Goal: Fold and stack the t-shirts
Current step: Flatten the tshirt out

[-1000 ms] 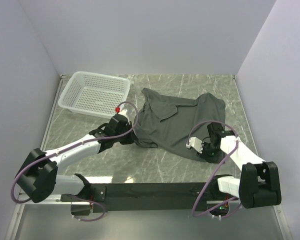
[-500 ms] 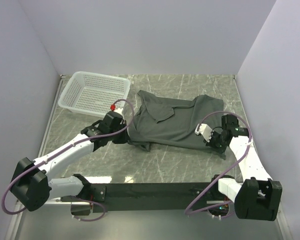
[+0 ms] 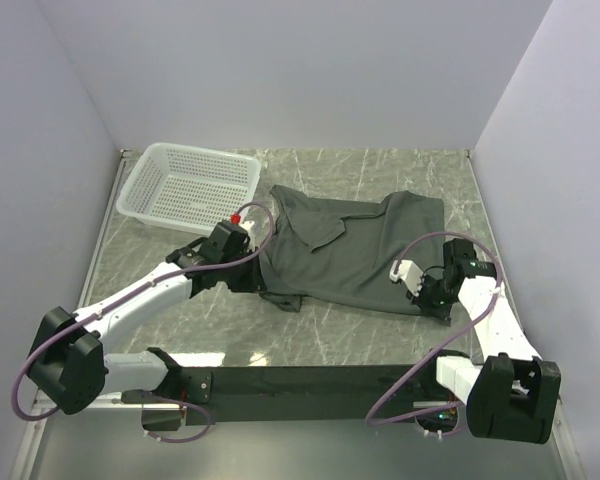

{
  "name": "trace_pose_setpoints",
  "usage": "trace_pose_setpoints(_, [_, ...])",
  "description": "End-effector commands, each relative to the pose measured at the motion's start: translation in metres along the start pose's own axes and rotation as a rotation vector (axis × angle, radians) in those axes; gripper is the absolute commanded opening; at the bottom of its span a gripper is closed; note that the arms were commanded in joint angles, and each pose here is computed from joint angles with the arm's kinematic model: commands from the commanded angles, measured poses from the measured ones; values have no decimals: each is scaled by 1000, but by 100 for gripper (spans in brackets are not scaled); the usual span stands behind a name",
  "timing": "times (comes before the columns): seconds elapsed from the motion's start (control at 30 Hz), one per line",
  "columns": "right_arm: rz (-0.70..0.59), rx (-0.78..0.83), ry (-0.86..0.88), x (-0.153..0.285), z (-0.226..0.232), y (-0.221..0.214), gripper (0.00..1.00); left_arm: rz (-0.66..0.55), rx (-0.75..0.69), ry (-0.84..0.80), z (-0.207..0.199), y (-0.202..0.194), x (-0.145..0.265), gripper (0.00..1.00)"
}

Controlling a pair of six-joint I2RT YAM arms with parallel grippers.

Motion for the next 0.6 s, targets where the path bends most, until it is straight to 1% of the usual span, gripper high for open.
trace_pose_setpoints(0.0, [-26, 10, 30, -3, 3, 3, 3, -22, -11, -49, -7, 7, -2, 8])
trace_pose_setpoints(0.13, [-68, -5, 60, -3, -7, 17, 4, -51, 1, -32, -4, 17, -9, 3])
trace_pose_setpoints(0.23, [-93, -36, 60, -3, -22, 31, 6, -63, 14, -28, -2, 25, -16, 2])
trace_pose_setpoints(0.3, [-98, -90, 58, -4, -30, 38, 7, -68, 28, -24, 1, 30, -21, 2])
trace_pose_setpoints(0.43, [-118, -186, 22, -6, -61, 54, 8, -93, 41, -25, 3, 40, -28, 1])
trace_pose_setpoints(0.47, [-121, -232, 9, -7, -64, 57, 9, -98, 46, -23, 4, 42, -29, 1])
trace_pose_setpoints(0.53, [-135, -268, -39, -8, -80, 62, 13, -98, 53, -15, 7, 43, -33, 1])
trace_pose_setpoints(0.57, [-141, -318, -58, -7, -84, 65, 18, -102, 59, -13, 9, 45, -34, 0])
Point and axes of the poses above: each gripper's point midway between its finger pads, its own x axis back along the fingers, its own z axis along the line the jaws close on, y = z × x, the point moved 3 cm from there along x, back along the fingers, and after that the axes turned 1 degree about -x, right-handed, at the moved point
